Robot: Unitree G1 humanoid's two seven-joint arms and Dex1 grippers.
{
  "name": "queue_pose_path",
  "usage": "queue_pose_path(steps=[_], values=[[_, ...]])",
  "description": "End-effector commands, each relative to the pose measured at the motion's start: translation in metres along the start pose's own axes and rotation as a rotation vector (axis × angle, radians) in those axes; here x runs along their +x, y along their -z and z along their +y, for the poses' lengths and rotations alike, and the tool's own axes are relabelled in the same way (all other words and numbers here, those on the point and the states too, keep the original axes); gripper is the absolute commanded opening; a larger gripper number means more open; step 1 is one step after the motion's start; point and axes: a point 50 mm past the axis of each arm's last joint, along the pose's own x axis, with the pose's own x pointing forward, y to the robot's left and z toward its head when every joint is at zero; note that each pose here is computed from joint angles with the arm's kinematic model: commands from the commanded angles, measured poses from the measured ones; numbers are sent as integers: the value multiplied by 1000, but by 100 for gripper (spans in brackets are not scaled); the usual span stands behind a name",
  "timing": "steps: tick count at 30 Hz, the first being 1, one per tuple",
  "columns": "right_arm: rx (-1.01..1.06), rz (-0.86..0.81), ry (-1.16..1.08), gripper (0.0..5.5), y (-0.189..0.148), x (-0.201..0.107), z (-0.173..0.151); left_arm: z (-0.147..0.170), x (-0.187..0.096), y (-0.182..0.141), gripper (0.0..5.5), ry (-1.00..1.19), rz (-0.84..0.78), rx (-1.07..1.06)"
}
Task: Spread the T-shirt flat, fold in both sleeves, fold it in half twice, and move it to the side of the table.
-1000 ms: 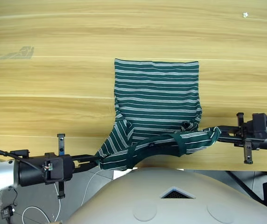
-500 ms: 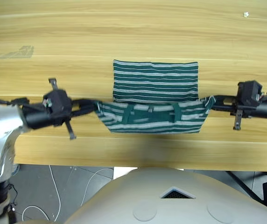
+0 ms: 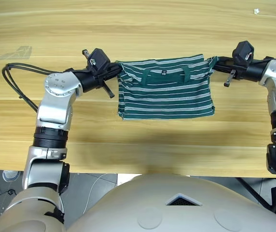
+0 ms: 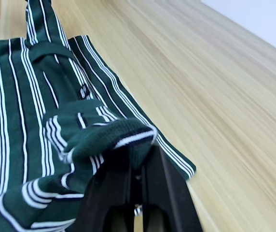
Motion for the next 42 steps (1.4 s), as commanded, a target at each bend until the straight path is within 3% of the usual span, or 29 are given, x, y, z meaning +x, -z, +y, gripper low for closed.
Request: queue_pose_path(steps=[1,3,8,9,15,20,25,31,34,37,42], values=[[-38,-37,17,0,-12,8,-9,11,-2,-7,0,-60,-34,8],[-41,-46,31,0,-14,11,-11,16,-4,-9,0,-92,-52,0],[-42,-61,87,0,-17,19,-17,25,-13,-9,81,-191,-100,-33],[-47,-39,108,35,-15,21,-19,28,-14,-8,100,-230,-103,-48],[-107,56,302,130,-12,41,-27,49,-12,10,187,-514,-56,-183],[-190,186,454,220,-6,47,-34,40,0,0,266,-493,-146,-214],[-255,226,501,226,4,44,-31,26,5,-1,328,-452,-197,-236],[-392,190,237,226,14,55,1,24,3,-1,416,-510,-241,-257],[-466,241,143,226,20,58,11,21,3,-3,416,-508,-254,-253],[-568,384,75,226,35,57,15,15,3,-6,416,-496,-267,-240],[-935,674,52,226,57,49,9,7,5,-8,416,-468,-259,-223]])
